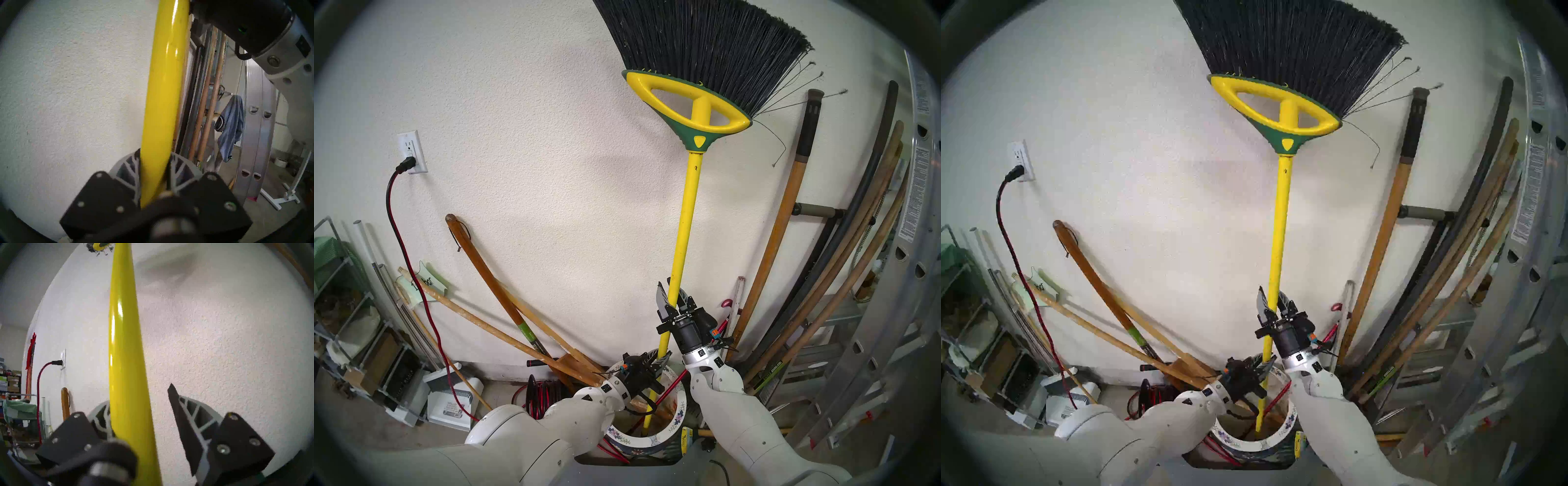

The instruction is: Take wooden sticks or brooms out of the pot

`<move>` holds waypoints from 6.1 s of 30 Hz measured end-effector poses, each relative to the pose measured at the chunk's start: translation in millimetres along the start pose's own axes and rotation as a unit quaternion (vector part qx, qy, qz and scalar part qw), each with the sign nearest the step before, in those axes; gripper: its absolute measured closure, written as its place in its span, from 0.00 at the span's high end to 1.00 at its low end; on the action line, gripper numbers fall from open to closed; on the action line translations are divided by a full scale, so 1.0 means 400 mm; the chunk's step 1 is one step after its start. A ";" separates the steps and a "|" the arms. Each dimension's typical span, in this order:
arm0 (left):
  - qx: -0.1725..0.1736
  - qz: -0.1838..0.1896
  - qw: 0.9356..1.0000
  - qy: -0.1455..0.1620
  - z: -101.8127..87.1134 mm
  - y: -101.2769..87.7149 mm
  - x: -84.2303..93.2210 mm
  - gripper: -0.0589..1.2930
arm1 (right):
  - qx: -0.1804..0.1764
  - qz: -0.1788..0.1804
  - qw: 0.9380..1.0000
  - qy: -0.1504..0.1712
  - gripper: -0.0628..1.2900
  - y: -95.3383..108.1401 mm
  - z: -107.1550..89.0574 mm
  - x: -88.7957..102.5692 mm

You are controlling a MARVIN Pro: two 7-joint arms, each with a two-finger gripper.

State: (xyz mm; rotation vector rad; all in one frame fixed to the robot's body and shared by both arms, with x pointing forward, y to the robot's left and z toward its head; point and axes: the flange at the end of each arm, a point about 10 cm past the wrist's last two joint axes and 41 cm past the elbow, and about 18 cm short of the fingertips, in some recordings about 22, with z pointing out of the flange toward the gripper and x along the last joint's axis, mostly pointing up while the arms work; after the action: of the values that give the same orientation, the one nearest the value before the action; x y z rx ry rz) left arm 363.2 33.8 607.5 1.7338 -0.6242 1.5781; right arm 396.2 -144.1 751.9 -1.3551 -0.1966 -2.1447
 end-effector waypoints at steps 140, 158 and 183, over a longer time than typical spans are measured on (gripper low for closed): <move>-0.012 -0.053 0.949 0.310 -0.151 -0.254 0.443 0.19 | 0.193 0.179 0.962 -0.065 0.20 -0.240 0.662 0.320; -0.032 -0.059 0.951 0.302 -0.213 -0.254 0.537 0.19 | 0.237 0.176 0.954 -0.055 0.20 -0.284 0.731 0.375; -0.026 -0.015 0.966 0.257 -0.333 -0.285 0.681 0.19 | 0.281 0.177 0.942 -0.049 0.18 -0.347 0.814 0.438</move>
State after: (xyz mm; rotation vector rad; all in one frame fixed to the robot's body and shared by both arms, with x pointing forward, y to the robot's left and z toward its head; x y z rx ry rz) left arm 401.0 236.7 857.4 1.2107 -0.3703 1.8721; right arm 518.8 35.6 1081.8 -1.0601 -0.5187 -1.5583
